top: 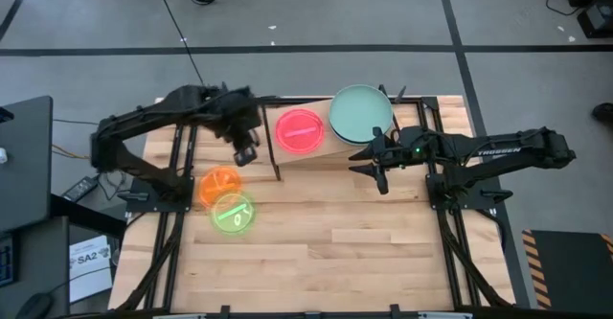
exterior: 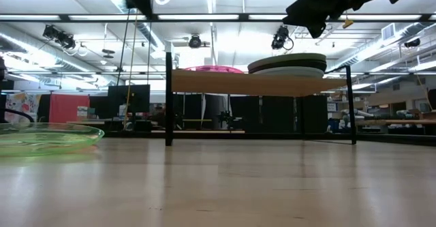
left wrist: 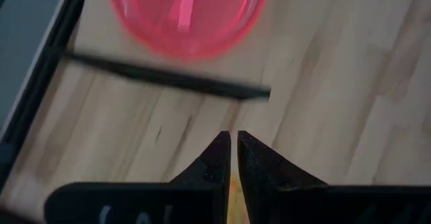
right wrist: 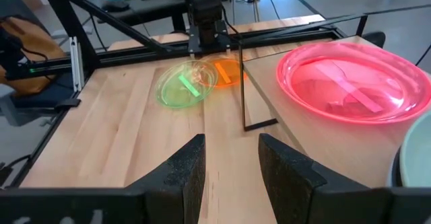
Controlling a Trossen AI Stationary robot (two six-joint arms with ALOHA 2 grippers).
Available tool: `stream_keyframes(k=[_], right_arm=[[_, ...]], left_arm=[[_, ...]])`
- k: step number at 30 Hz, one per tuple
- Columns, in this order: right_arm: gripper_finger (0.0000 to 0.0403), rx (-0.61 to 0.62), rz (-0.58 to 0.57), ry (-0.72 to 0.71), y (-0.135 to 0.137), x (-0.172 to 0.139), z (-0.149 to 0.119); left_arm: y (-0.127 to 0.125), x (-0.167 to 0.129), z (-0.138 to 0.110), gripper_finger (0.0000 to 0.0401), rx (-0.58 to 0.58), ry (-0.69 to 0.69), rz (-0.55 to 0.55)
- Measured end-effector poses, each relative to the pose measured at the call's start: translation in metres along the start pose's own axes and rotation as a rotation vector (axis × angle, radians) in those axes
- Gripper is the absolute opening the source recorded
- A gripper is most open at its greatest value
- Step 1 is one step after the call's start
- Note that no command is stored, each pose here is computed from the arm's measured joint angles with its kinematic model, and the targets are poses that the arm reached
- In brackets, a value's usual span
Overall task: Place and stack plates onto a shelf
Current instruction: Stack the small green plate on top of the small pink plate on the shelf
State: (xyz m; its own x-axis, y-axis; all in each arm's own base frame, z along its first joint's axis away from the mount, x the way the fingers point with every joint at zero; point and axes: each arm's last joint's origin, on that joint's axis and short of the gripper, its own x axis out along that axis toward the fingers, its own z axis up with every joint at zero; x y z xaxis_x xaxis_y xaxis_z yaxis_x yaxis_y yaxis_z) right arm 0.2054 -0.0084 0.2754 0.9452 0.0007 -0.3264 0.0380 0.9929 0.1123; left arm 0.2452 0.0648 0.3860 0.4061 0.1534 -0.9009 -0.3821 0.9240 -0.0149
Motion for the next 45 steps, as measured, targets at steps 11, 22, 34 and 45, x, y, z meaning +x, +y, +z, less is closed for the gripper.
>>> stream_keyframes(k=[11, 22, 34, 45], right_arm=[[0.0144, -0.028, 0.001, -0.009, 0.0, 0.0, 0.001], [0.0144, -0.029, 0.002, -0.017, 0.0, 0.0, 0.002], [0.0144, -0.029, 0.002, -0.022, 0.0, 0.0, 0.002], [0.0144, -0.029, 0.002, -0.022, 0.0, 0.0, 0.002]], left_arm=[[0.007, 0.016, -0.123, 0.0034, -0.413, 0.085, -0.01], [0.006, 0.075, -0.169, 0.005, -0.564, 0.322, -0.062], [0.004, 0.115, -0.185, 0.0157, -0.593, 0.317, -0.122], [0.006, 0.134, -0.196, 0.0169, -0.622, 0.293, -0.079]])
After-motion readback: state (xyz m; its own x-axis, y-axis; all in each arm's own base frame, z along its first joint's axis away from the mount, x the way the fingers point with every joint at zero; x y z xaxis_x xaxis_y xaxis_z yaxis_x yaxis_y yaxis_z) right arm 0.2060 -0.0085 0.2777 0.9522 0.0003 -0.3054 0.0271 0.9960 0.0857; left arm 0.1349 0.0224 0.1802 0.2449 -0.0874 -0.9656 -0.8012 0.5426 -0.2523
